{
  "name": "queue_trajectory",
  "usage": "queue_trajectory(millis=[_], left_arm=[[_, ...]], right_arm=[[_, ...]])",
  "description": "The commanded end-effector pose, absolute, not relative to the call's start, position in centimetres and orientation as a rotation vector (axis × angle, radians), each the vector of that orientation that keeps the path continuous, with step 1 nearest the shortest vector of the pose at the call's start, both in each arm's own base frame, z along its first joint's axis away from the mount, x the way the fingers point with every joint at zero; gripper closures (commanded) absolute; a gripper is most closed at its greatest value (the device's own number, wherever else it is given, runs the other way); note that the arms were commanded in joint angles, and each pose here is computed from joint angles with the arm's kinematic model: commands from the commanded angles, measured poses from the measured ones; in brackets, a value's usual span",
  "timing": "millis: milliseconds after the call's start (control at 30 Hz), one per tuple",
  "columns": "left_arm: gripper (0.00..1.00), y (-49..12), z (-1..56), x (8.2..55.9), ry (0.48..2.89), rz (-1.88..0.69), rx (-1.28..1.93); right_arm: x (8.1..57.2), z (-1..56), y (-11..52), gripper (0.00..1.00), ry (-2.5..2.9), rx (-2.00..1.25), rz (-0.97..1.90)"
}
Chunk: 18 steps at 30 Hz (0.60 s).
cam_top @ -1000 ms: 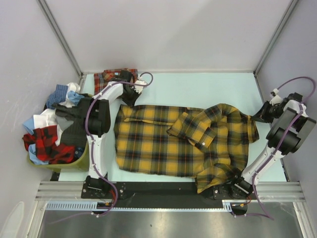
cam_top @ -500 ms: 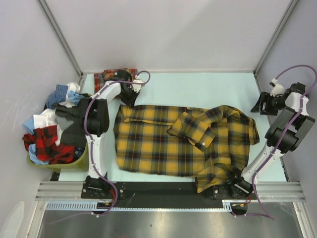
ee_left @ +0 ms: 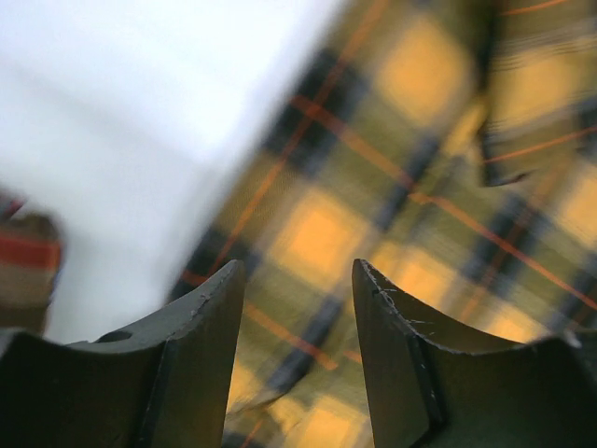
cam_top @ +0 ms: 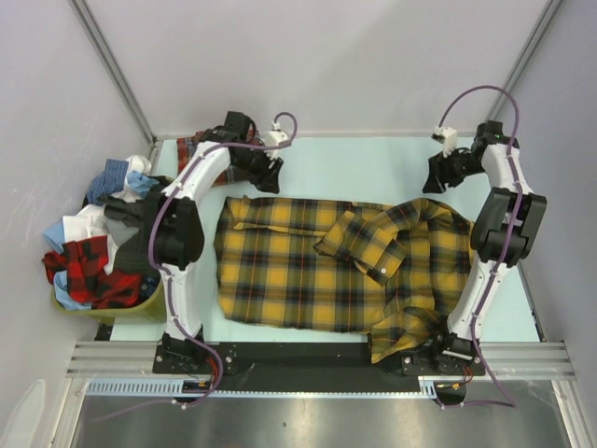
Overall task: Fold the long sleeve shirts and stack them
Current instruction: Fold the shirt
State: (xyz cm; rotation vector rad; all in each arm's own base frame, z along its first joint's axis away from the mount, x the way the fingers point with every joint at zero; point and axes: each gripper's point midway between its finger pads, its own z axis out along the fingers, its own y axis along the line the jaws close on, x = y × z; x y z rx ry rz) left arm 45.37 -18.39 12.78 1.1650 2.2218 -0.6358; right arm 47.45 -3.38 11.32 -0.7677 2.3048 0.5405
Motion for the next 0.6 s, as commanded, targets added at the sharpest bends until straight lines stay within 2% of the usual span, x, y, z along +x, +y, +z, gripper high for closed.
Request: queue_trajectory(millis=[0,133,200,233,267,333,367,433,567], left_arm=[[0.44,-22.8,15.9,41.2,2.081,-0.779,1.323],[0.44,-23.3,15.4,40.4,2.078,-0.785,1.356],[0.44,-23.2,15.2,40.4,2.087,-0.778,1.357],[0.45,-23.2,15.1,40.4,2.086,-0.778,1.360],[0.45,-23.1,15.0,40.2,2.091,-0.775,1.362],[0.47,-23.1,15.0,40.1,2.089,-0.777,1.365],[0.48,-23.1,14.9,39.9,2.089,-0.793,1.365],[0.50,-23.2,14.9,39.7,2.086,-0.803,1.367],[0.53,-23.4,14.6,39.2,2.082,-0.822,1.375]], right_arm=[[45.4,9.6,-2.5,0.34,2.320,-0.968,0.592],[44.8,7.8,-2.7,0.34,2.363,-1.035,0.537],[44.6,7.6,-2.9,0.43,2.370,-1.047,0.525],[44.6,7.7,-3.1,0.50,2.373,-1.047,0.519],[44.4,8.3,-3.5,0.64,2.367,-1.037,0.512],[43.9,9.2,-4.0,0.74,2.362,-1.025,0.518],[43.5,9.6,-4.2,0.88,2.363,-1.023,0.522],[42.3,11.0,-4.8,1.00,2.354,-1.009,0.532],[39.8,12.3,-6.2,1.00,2.367,-0.972,0.530]])
